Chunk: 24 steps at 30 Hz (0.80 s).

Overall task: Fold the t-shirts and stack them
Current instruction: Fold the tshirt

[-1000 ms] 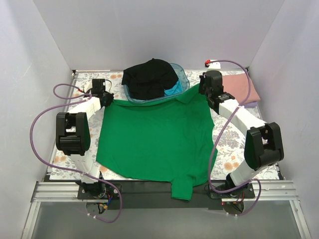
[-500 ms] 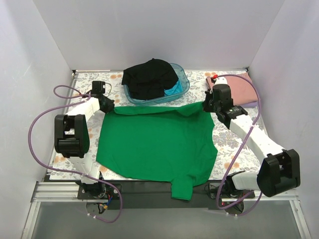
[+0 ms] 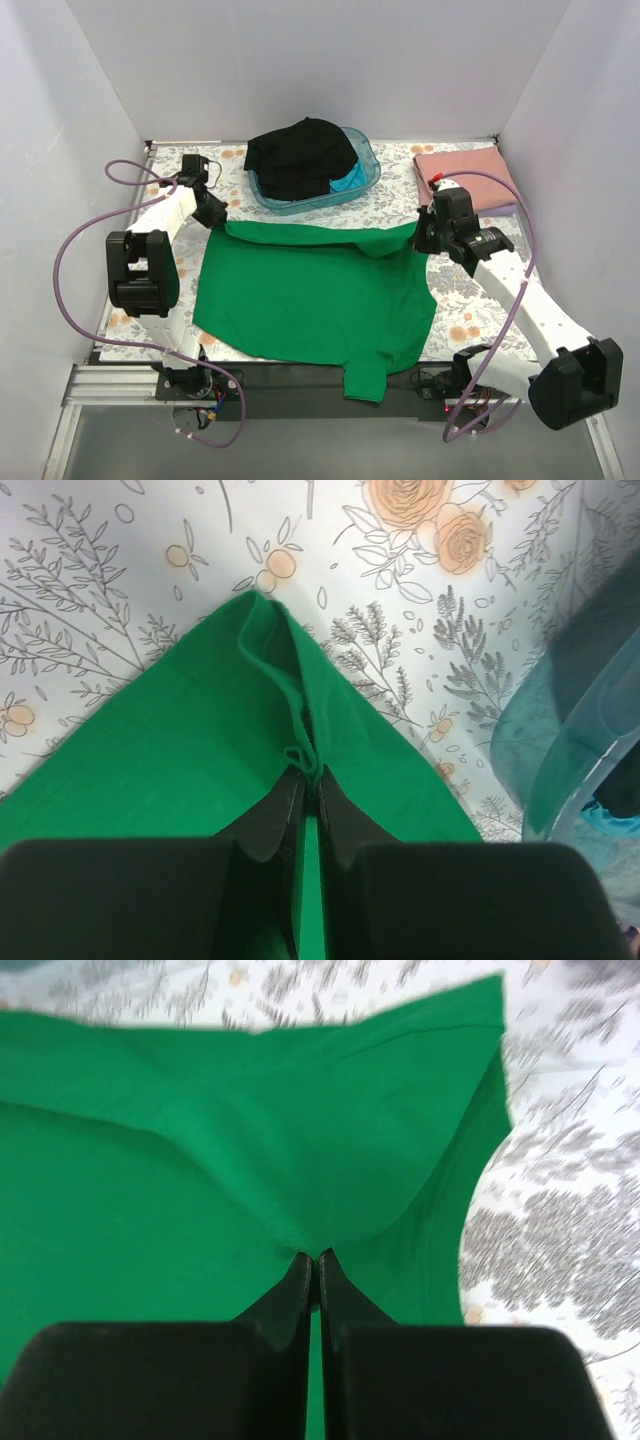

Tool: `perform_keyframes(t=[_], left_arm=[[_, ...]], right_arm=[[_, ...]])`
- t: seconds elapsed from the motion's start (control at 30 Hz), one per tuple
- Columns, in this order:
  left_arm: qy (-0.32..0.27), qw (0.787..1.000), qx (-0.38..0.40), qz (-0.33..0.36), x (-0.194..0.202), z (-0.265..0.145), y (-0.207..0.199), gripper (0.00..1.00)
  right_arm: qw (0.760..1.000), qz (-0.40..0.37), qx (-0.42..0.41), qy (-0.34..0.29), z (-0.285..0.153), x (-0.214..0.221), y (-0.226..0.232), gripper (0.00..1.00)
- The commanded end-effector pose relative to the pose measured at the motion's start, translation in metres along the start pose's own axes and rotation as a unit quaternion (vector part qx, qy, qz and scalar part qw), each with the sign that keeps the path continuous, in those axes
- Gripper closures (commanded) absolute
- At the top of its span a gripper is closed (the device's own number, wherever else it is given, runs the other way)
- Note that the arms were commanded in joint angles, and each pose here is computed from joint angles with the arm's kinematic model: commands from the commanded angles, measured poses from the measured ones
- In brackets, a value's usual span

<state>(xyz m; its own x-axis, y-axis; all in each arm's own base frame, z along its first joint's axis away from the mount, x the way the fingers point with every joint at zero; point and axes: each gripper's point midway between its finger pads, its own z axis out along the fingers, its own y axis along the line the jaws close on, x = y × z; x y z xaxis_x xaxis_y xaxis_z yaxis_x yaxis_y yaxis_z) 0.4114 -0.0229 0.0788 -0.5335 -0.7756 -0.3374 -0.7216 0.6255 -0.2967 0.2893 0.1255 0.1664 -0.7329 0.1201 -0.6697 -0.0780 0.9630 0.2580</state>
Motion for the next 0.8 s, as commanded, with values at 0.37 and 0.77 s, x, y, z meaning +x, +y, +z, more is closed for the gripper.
perform_keyframes(t=[0.37,0.77], left_arm=[[0.005,0.999,-0.039,-0.008,-0.01,-0.023,0.026,1.0],[0.027,0.997,-0.072,-0.004,-0.002,0.004,0.038,0.99]], right_arm=[[0.991,0.043,-0.033,0.119,-0.021,0.096,0.009,0.99],[0.991,0.044,0.022,0.127,0.005,0.102,-0.008,0.99]])
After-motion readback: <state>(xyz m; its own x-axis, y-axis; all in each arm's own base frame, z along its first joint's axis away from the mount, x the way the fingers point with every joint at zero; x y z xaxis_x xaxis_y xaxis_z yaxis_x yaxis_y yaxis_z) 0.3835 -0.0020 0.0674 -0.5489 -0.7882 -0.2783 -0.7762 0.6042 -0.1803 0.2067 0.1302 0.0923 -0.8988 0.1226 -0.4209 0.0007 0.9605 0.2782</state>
